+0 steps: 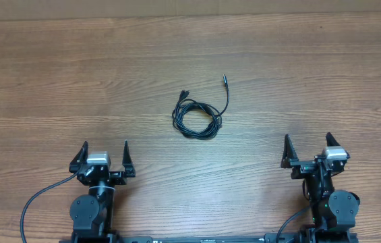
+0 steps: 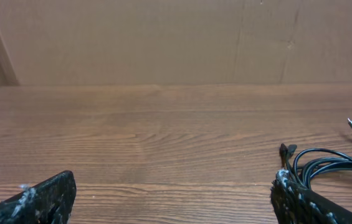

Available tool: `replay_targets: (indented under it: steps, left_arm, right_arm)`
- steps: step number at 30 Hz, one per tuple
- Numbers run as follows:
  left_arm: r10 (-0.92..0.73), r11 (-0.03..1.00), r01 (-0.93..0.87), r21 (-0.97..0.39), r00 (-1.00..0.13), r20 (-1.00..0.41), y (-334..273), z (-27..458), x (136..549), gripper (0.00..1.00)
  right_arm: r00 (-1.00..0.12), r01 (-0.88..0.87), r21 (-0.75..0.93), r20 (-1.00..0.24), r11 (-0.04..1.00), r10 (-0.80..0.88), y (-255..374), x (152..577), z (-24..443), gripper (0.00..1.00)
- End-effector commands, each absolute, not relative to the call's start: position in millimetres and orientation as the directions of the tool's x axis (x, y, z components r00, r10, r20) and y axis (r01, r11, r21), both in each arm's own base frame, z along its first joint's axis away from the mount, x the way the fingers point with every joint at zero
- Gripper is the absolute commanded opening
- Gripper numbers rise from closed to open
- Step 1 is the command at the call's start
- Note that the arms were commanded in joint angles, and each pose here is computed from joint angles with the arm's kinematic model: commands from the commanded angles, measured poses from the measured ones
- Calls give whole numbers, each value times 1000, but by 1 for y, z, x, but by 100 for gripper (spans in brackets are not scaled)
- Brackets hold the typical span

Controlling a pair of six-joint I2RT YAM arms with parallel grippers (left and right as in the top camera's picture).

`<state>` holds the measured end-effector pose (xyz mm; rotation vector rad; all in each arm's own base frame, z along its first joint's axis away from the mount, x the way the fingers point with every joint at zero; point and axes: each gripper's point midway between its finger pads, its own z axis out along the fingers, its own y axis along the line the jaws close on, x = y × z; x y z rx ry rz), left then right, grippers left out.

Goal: Untangle cables

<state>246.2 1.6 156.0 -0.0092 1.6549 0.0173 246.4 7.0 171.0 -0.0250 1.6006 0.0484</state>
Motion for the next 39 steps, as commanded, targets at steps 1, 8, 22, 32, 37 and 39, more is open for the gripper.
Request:
replay_targets:
  steps: [1, 8, 22, 32, 37, 39]
  left_arm:
    - [31, 999, -19, 33, -75, -997, 3, 156, 246, 99]
    - [30, 995, -90, 36, -58, -998, 15, 161, 246, 99]
    - [19, 998, 58, 17, -36, -999, -10, 228, 229, 99]
    - [26, 990, 139, -9, -247, -969, -24, 287, 235, 100]
    - [35, 978, 201, -60, -437, -899, -38, 306, 256, 100]
    - [49, 972, 221, -75, -509, -859, -46, 314, 267, 100]
  right_arm:
    - [-20, -53, 19, -1000, 998, 17, 8, 246, 171, 100]
    - [-25, -152, 121, -993, 981, 119, 25, 245, 174, 100]
    - [-136, -357, 233, -971, 905, 196, 64, 219, 206, 100]
    - [-257, -381, 294, -944, 877, 206, 74, 190, 262, 100]
    - [-396, -339, 352, -894, 872, 207, 75, 190, 282, 100]
    - [-473, -307, 382, -856, 872, 208, 75, 195, 290, 100]
